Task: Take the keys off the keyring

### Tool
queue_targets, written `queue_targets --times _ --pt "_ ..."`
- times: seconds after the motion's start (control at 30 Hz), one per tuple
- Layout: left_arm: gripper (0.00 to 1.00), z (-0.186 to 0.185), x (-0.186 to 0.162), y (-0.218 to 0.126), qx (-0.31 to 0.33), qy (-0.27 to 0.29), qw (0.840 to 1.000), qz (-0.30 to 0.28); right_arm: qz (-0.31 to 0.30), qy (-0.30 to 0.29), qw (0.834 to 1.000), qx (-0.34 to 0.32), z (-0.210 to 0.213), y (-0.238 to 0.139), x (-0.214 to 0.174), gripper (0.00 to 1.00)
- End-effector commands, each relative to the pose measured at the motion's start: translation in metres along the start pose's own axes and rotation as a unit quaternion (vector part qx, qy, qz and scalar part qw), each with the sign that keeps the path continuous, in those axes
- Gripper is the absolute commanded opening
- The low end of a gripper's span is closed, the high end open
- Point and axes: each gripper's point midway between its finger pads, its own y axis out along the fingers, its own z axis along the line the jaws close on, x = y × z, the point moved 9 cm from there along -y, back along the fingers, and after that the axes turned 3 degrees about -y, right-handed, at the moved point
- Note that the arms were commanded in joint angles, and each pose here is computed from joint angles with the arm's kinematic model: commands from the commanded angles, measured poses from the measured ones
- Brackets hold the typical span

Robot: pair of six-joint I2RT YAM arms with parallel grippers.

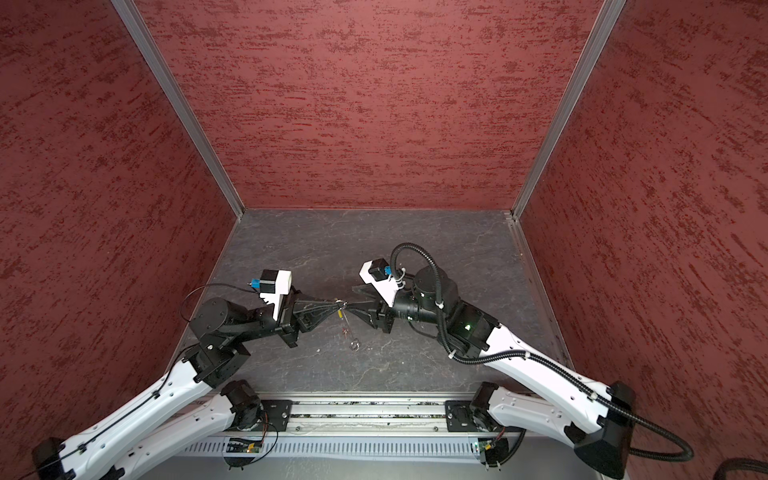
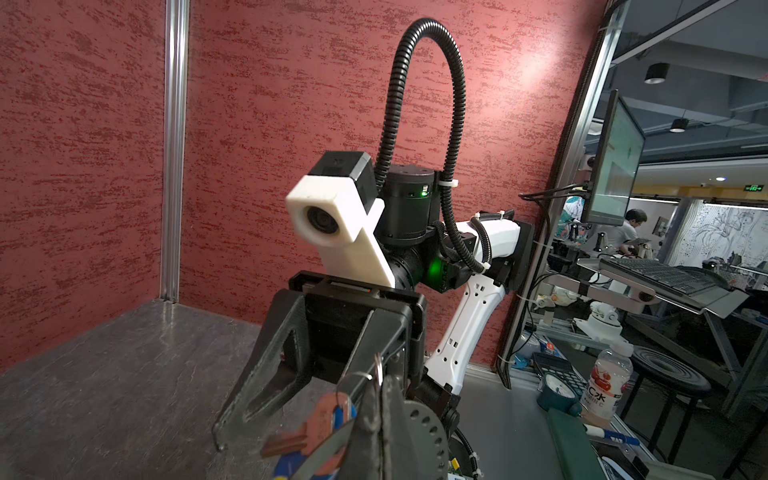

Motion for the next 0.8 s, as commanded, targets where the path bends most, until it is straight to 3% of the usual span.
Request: queue_targets --times 0.0,0.37,0.77 --pt "0.00 -0.005 0.008 -0.001 -0.005 0.028 0.999 -0.015 -0.051 -0.007 0.998 -0.021 0.005 -0.018 0.019 0.55" --pt "0.00 0.000 0.007 0.001 0.003 0.014 1.000 -0.012 -0.174 -0.008 0.983 0.060 0.021 -0.027 0.052 0.58" --pt "0.00 0.003 0.006 0.001 0.017 0.004 1.000 -0.014 -0.118 0.020 0.987 0.104 0.020 -0.010 0.038 0.44"
